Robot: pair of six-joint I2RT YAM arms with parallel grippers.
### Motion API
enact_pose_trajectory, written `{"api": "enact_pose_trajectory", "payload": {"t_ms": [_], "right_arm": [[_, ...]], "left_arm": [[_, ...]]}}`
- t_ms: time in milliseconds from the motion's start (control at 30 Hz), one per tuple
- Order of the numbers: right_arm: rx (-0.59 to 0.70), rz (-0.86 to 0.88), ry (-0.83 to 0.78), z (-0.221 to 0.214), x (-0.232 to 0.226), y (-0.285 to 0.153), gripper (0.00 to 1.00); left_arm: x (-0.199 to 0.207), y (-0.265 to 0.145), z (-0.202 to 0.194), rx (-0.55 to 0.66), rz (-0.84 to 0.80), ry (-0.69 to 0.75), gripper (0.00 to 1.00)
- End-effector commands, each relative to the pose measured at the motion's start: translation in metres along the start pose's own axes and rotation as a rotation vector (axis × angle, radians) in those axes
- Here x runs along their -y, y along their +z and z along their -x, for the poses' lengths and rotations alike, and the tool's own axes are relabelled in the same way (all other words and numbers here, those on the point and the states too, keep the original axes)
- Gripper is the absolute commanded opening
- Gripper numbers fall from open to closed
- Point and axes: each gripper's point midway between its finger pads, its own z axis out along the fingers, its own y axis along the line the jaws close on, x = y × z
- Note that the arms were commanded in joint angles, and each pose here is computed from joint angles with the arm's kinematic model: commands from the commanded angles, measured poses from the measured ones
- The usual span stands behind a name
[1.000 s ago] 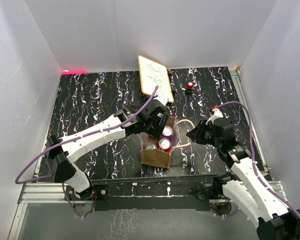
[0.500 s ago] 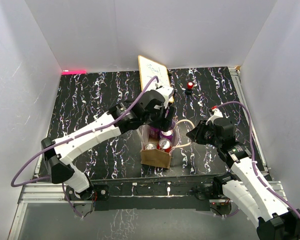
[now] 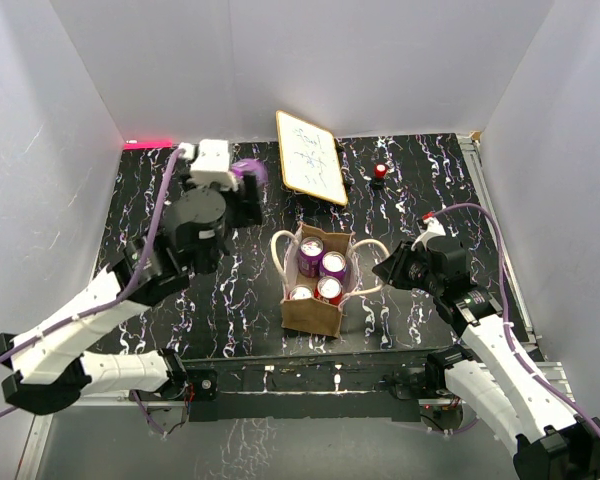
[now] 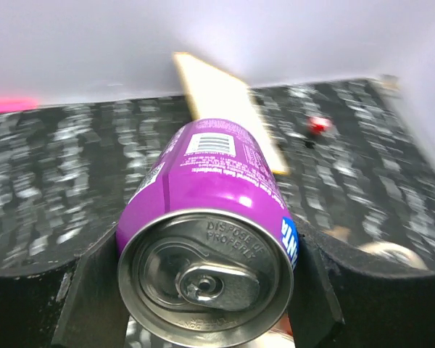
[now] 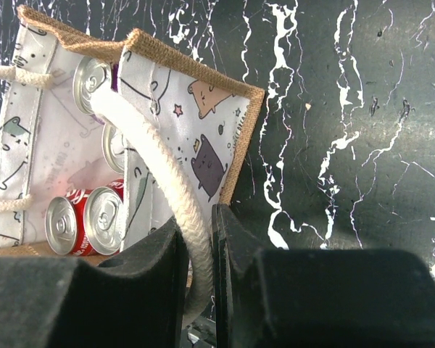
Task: Take the beverage out of the canvas bag
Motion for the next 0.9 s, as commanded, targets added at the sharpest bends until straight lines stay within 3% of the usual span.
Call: {"api": "enact_pose_trajectory", "payload": {"t_ms": [0,167,400,500,667,867], "right_arm": [[0.042,0.027,-0.022,0.009,-0.004,0.002,0.2],[0.04,0.031,-0.02,0.008,-0.005,0.002,0.2],[0.023,0.04,-0.015,0.005,-0.006,0.003,0.2],[0.023,0.042,-0.012,0.005,-0.006,0.002,0.2],[0.023,0.045,-0.007,0.004,-0.007,0.001,0.2],[0.025,0.033,-0.007,0.004,-0.005,0.003,0.2]], "left_arm": [[-0.105,-0.022,-0.007,0.134,0.522,0.113,0.0],[-0.126,-0.013,-0.089,0.024,0.55,0.151,0.0],[-0.15,0.024,-0.189,-0.317,0.503,0.025,0.0],[-0.153,0.053,-0.21,-0.461,0.408,-0.009,0.0],[-0.179,0.096,-0.207,-0.581,0.441,0.001,0.0],[-0.219,0.143,-0.227,-0.77,0.503,-0.14,0.0]]}}
